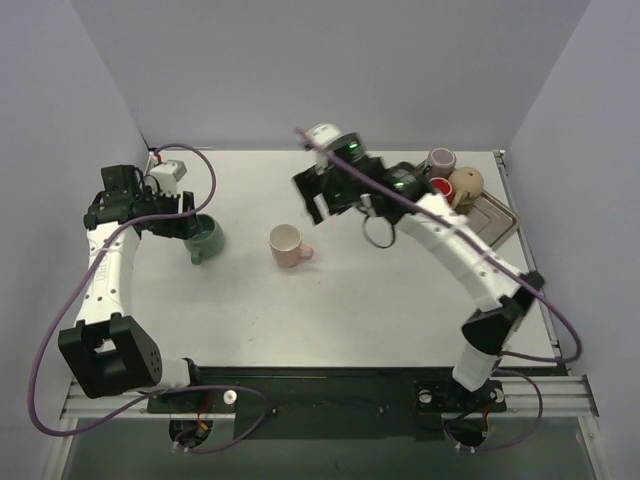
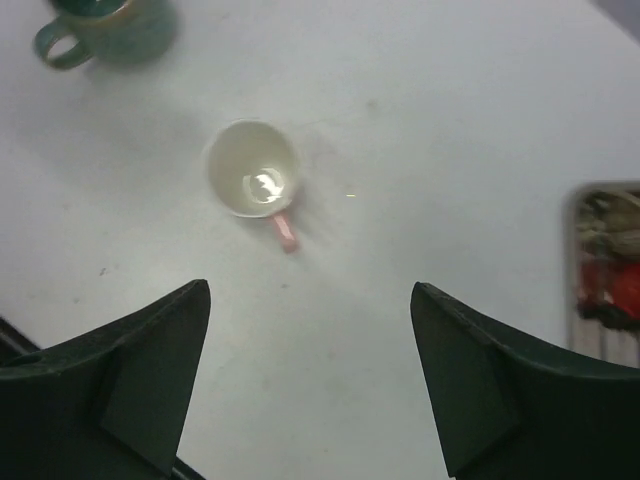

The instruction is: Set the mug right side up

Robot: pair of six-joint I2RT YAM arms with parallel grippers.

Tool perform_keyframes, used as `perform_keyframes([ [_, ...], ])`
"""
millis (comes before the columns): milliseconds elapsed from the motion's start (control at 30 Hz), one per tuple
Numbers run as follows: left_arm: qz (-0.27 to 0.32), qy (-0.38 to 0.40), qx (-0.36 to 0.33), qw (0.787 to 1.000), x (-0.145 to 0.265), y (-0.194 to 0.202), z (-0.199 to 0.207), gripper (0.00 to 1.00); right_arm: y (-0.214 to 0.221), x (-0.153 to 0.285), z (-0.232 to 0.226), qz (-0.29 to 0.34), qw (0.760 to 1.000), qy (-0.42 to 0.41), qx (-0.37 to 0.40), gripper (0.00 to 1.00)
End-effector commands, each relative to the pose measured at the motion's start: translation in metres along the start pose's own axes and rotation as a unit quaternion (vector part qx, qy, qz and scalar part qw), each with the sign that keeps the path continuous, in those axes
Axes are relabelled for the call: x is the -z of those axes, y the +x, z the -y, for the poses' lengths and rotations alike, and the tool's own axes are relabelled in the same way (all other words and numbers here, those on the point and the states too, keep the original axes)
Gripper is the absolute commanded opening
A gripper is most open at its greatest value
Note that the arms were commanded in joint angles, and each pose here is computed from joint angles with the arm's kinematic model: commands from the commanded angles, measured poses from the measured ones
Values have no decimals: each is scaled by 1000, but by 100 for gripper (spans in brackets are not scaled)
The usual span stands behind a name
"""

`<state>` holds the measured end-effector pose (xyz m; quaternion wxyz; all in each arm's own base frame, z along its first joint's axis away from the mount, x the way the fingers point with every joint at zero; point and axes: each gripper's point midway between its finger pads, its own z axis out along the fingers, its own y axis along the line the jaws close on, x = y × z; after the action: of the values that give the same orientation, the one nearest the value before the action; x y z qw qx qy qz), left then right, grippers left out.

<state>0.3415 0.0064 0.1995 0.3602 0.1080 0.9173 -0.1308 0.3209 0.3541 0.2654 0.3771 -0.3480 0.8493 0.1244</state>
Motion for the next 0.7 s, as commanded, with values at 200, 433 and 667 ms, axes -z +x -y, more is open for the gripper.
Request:
perform_keyframes([
  [200,60,49,-30,997,15,-17,31,71,159,104,313,4,783,531,-325,73],
  [433,61,60,-35,996,13,-14,36,71,190,37,336,19,772,519,-368,72],
  [667,56,65,-37,996,11,-8,37,71,221,-33,360,-42,784,476,-397,54],
])
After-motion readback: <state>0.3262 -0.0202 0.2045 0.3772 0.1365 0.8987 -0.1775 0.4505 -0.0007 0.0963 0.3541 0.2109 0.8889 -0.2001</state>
